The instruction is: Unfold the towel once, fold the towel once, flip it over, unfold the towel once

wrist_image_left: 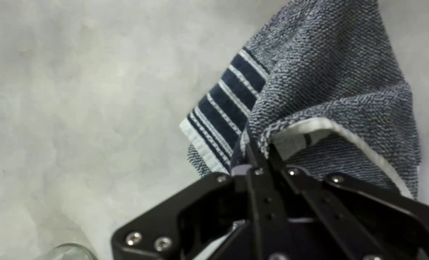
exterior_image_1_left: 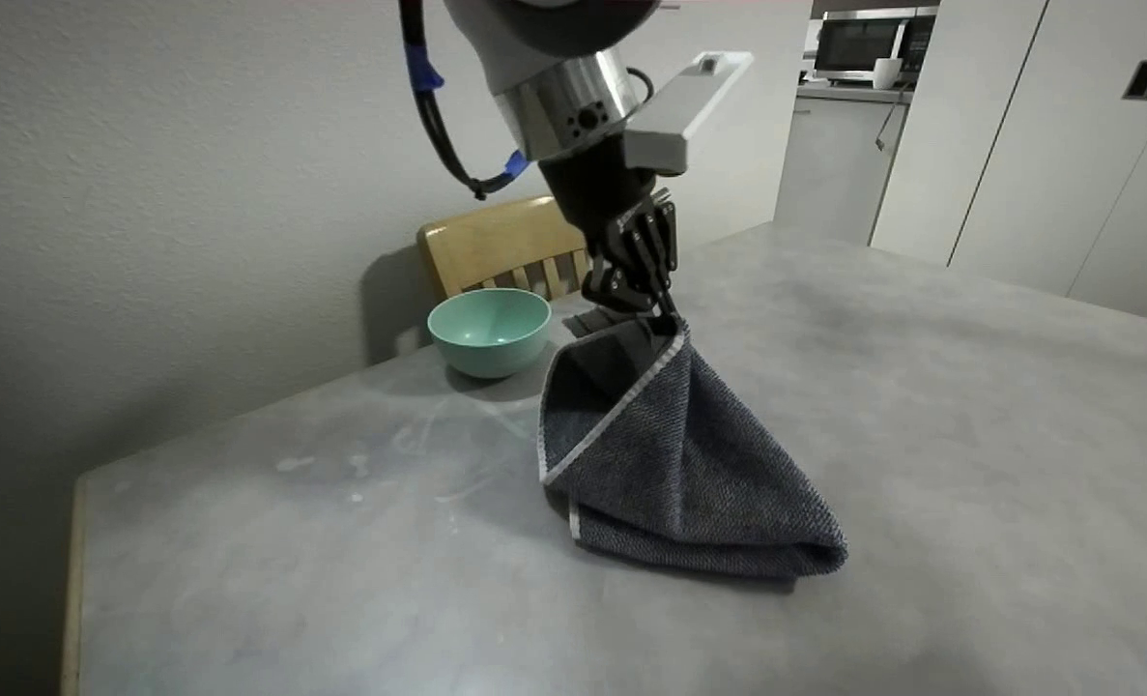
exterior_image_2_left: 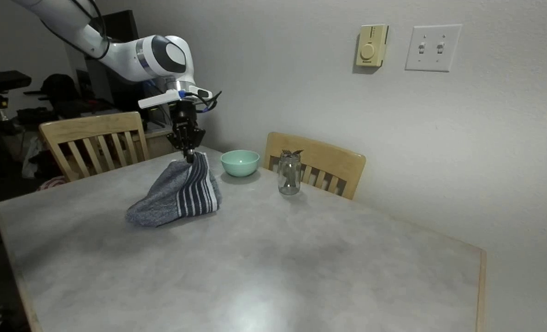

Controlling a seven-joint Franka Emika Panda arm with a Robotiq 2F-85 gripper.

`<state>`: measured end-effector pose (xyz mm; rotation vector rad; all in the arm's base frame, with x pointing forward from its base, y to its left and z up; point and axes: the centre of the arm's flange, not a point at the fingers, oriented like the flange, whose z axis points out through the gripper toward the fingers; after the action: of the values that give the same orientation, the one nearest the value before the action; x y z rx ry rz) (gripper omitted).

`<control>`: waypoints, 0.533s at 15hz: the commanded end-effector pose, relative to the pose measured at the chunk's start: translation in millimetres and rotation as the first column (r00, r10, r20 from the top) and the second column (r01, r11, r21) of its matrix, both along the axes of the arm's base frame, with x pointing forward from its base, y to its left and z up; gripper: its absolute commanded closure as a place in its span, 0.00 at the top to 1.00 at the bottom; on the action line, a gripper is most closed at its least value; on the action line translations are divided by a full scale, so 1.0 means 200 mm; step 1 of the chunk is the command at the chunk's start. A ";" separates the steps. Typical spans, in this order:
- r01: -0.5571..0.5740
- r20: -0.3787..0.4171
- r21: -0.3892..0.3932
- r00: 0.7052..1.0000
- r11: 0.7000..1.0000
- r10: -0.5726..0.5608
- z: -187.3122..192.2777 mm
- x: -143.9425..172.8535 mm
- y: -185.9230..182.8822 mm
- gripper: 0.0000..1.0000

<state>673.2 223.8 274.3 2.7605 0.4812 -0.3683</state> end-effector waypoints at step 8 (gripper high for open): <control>0.316 0.025 -0.092 0.949 0.944 -0.315 0.19 -0.56 -0.72 0.01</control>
<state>626.0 113.6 302.5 2.7123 0.2130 -0.4500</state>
